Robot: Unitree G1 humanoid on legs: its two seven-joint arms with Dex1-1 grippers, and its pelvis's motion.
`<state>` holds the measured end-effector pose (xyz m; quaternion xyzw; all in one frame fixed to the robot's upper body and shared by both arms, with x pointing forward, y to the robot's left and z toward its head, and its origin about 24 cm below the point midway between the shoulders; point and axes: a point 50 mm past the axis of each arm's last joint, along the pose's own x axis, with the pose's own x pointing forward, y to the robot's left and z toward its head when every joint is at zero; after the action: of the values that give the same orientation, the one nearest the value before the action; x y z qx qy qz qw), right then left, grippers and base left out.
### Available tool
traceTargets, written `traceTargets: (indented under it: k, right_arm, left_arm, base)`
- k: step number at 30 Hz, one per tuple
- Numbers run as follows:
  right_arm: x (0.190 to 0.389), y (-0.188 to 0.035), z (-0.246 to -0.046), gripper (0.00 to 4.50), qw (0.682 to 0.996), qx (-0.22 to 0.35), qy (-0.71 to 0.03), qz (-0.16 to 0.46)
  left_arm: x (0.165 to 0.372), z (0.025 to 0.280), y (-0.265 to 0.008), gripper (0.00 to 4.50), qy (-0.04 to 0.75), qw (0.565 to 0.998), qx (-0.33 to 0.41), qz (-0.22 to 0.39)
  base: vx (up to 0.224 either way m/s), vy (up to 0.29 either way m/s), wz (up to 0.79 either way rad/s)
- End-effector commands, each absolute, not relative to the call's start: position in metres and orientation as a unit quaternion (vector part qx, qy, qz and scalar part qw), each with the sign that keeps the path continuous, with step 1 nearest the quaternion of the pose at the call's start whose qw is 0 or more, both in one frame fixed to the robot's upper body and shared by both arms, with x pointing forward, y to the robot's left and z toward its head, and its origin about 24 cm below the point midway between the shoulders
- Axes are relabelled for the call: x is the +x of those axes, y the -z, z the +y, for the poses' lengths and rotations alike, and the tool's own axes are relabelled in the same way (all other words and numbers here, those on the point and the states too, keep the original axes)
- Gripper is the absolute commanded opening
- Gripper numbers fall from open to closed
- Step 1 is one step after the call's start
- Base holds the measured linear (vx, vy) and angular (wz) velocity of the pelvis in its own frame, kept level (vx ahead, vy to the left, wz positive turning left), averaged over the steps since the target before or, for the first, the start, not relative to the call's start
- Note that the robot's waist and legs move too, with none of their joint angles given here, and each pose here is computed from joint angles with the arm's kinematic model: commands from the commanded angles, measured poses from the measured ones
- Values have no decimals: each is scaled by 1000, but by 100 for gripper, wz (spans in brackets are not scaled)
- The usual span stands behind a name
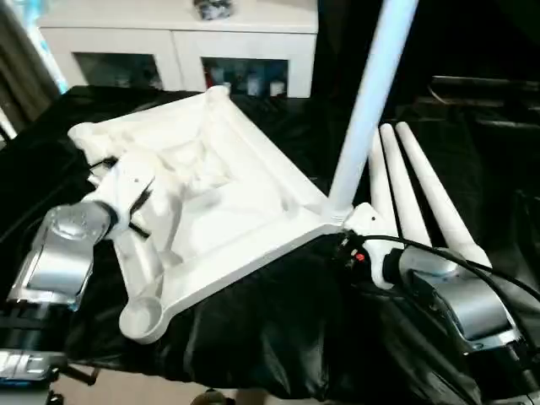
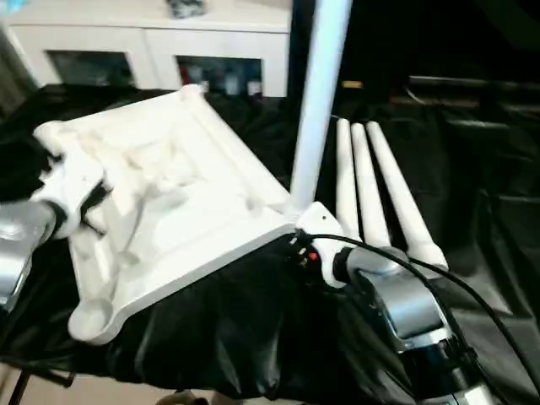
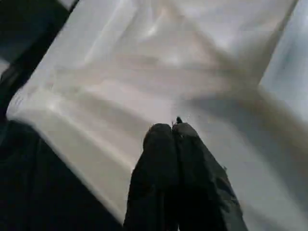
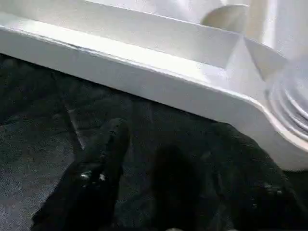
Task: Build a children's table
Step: Rotate table base
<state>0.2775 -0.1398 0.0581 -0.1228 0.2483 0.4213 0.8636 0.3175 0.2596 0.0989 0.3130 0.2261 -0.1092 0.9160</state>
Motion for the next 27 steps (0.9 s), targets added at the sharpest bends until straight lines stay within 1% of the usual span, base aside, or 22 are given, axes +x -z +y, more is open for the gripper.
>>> traceTargets:
  k: [1,2,3,6,7,8,10,11,12,14,15,18,20,21,22,24,25,27]
  right_arm:
    - [278,-60,-135,256,861,-129,-420,255]
    - [279,-59,-134,232,863,-124,-416,259]
    - [280,-58,-132,222,863,-123,-414,261]
    - [281,-55,-128,203,863,-123,-413,265]
    - [281,-54,-127,203,862,-124,-413,266]
    - [282,-53,-125,179,862,-127,-412,266]
    - [283,-52,-124,173,862,-129,-411,266]
    - [288,-49,-120,152,867,-133,-401,266]
    - [291,-47,-119,152,870,-134,-394,266]
    - [296,-45,-117,131,873,-133,-385,268]
    - [298,-44,-116,131,874,-136,-381,269]
    - [304,-43,-113,99,876,-139,-377,266]
    - [309,-43,-109,93,877,-137,-377,263]
    - [309,-43,-109,85,877,-137,-377,263]
    - [312,-42,-105,71,878,-137,-376,263]
    - [315,-40,-103,52,878,-137,-375,262]
    - [316,-40,-102,40,879,-138,-375,262]
    - [322,-39,-99,16,882,-140,-369,257]
  left_arm:
    - [315,264,-99,0,97,908,327,242]
    - [315,266,-98,0,93,905,332,248]
    - [314,268,-96,0,88,901,341,254]
    - [314,273,-95,0,78,892,359,263]
    - [314,273,-95,0,81,890,361,265]
    - [314,272,-93,0,91,891,354,269]
    - [314,270,-91,0,102,891,348,272]
    - [312,264,-85,0,136,885,345,282]
    - [312,262,-82,0,149,881,347,286]
    - [311,260,-78,0,169,872,350,298]
    - [309,259,-76,0,185,864,354,306]
    - [305,259,-72,0,225,844,363,325]
    - [300,257,-70,0,262,826,364,341]
    - [300,257,-70,0,262,826,364,341]
    - [293,255,-68,0,297,806,366,358]
    - [286,252,-64,0,335,783,367,374]
    - [286,251,-63,0,340,781,366,375]
    - [278,243,-60,0,388,763,351,380]
  base:
    - [0,0,0]
    - [0,0,0]
    - [0,0,0]
    - [0,0,0]
    - [0,0,0]
    - [0,0,0]
    - [0,0,0]
    - [0,0,0]
    - [0,0,0]
    - [0,0,0]
    - [0,0,0]
    - [0,0,0]
    - [0,0,0]
    - [0,0,0]
    - [0,0,0]
    - [0,0,0]
    - [0,0,0]
    - [0,0,0]
